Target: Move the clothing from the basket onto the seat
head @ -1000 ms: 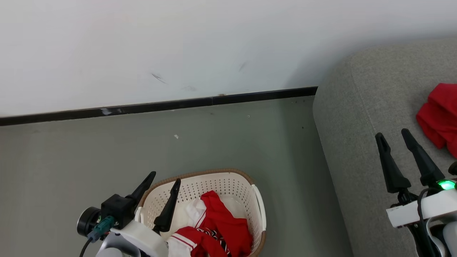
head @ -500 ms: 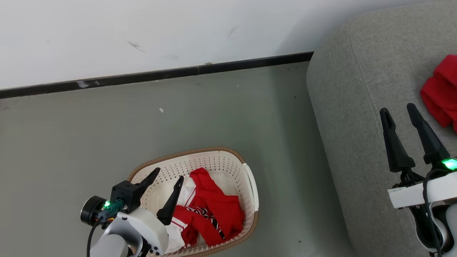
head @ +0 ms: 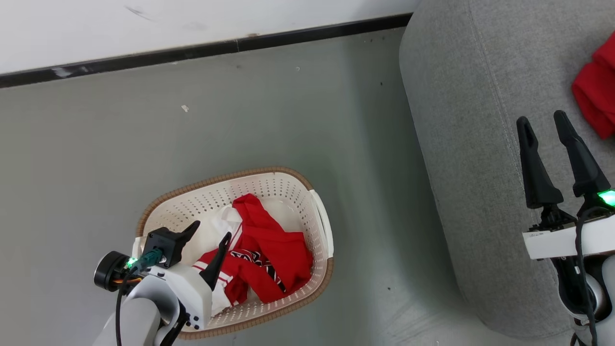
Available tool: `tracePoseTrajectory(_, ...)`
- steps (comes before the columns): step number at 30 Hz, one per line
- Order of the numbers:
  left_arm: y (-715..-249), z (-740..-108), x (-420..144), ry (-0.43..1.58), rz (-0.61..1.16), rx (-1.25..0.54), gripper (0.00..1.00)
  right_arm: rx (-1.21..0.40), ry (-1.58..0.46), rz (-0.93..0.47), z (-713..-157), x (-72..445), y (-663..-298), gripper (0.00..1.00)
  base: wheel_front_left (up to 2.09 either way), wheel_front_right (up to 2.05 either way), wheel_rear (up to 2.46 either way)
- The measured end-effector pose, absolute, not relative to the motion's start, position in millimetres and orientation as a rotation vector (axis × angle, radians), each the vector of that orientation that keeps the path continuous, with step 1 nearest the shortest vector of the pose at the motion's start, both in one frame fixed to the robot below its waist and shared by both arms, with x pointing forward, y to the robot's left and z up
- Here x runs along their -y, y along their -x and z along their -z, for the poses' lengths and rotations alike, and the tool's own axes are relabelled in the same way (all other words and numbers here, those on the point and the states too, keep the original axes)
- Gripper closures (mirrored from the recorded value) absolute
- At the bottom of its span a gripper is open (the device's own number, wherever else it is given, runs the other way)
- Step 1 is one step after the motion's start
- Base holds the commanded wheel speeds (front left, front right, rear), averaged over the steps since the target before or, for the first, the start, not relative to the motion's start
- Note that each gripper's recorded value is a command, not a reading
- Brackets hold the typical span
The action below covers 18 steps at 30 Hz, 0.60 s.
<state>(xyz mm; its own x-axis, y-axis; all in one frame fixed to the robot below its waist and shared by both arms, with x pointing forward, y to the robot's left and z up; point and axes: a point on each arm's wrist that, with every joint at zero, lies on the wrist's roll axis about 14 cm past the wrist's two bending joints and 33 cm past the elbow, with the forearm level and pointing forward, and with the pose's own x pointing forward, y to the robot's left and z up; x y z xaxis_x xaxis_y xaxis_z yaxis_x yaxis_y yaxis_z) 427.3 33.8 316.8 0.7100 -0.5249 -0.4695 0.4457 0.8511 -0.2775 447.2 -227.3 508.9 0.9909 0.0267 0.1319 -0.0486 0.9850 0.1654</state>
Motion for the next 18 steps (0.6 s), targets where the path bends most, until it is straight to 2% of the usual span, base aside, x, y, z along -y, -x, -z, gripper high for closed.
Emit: tracePoseTrajectory(18,-415.3,-226.8,-10.9,-0.009,0.71,-0.803,0.0,0.084,-0.162,-0.015,-478.2,233.6,-475.4,0.0,0.0,0.0,0.0)
